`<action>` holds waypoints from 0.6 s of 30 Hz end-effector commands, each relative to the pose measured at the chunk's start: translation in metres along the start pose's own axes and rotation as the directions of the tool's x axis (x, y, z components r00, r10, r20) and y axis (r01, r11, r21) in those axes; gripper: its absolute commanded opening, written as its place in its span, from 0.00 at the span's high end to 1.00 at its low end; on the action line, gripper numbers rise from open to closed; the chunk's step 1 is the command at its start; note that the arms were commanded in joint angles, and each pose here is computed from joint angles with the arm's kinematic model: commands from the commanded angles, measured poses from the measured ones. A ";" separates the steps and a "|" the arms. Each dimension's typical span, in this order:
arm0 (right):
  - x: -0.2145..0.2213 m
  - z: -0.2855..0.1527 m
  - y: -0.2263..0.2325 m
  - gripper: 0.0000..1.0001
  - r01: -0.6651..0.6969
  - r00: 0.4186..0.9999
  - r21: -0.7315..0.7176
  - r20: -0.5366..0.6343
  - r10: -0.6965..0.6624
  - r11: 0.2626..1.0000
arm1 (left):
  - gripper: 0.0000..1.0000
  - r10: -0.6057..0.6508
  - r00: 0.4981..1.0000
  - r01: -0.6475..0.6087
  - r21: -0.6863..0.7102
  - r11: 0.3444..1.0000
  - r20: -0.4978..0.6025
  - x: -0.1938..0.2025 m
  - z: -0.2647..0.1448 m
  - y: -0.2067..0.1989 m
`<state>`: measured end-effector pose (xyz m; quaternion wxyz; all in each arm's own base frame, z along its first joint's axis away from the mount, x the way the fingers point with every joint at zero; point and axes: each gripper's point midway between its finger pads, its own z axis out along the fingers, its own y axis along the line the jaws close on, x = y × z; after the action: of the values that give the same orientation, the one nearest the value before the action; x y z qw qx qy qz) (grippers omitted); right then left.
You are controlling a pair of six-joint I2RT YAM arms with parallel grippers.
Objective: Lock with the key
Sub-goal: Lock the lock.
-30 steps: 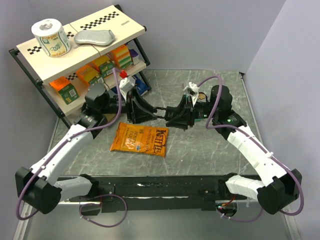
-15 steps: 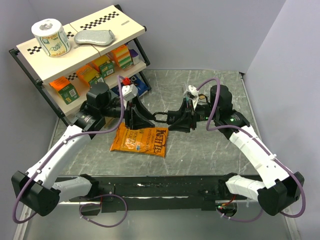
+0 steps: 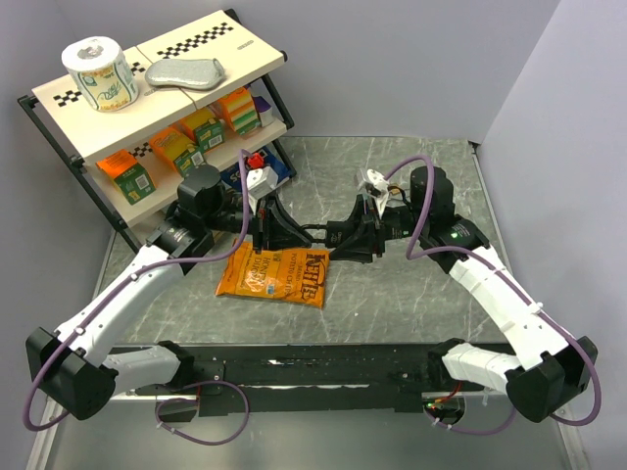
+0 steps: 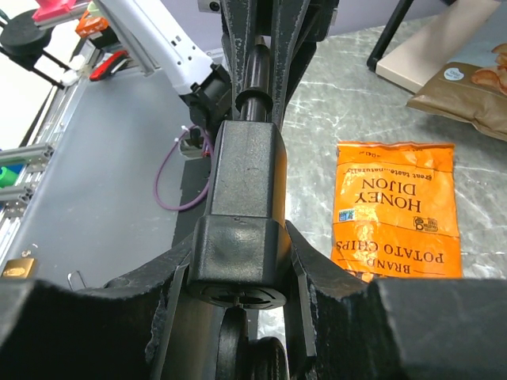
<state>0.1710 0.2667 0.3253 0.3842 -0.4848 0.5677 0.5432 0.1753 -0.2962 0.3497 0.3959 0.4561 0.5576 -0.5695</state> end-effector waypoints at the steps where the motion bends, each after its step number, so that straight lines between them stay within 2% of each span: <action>1: -0.038 -0.002 0.019 1.00 0.136 0.989 -0.040 0.064 -0.133 0.990 | 0.99 0.052 0.998 -0.053 0.031 0.998 0.017 -0.009 0.002 -0.007; 11: -0.033 0.013 0.020 1.00 0.125 0.991 -0.084 0.067 -0.120 0.989 | 0.99 0.047 0.998 -0.049 0.078 0.996 0.038 -0.013 0.022 -0.022; 18: -0.038 0.033 0.028 1.00 0.125 0.991 -0.159 0.077 -0.114 0.979 | 0.99 0.011 0.999 -0.017 0.127 0.992 0.047 -0.007 0.051 -0.023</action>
<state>0.1641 0.2701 0.3332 0.3675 -0.4757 0.5646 0.5655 0.1691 -0.3053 0.3557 0.3883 0.4466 0.5547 -0.5850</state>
